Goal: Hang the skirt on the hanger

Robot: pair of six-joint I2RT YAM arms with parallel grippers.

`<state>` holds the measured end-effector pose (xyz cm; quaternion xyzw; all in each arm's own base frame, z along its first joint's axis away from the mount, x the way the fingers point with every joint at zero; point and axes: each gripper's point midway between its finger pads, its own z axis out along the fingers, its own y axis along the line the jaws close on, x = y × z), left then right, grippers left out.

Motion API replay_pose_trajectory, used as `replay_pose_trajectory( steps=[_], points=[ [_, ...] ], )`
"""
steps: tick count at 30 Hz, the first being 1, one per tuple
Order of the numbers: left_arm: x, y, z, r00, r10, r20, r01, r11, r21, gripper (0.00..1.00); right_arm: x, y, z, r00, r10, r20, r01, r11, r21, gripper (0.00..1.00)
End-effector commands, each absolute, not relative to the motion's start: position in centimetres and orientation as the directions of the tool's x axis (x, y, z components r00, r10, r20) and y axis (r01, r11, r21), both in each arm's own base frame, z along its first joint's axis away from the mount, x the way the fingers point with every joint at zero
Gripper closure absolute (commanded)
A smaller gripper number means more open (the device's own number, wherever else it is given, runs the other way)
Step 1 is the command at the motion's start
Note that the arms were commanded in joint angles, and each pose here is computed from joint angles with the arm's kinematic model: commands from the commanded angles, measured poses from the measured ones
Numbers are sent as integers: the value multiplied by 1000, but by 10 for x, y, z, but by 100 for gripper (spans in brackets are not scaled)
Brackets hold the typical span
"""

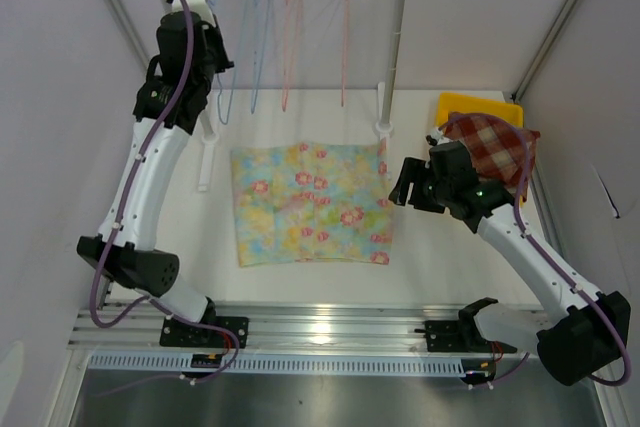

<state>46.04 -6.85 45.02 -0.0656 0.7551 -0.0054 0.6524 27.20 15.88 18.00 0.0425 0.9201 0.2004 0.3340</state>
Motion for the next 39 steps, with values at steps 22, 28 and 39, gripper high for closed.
replay_pose_trajectory(
  steps=[22,28,39],
  points=[
    [296,-132,257,-446,-84,-891,330,910,-251,100,261,149,191,-738,186,-648,-87,927,365,30],
    [235,-175,232,-436,77,-897,648,718,-253,100,251,158,200,-736,168,-656,-125,918,376,30],
    [175,-247,168,-547,302,-781,807,439,-395,100,221,177,202,-733,127,-669,-165,920,355,30]
  ],
)
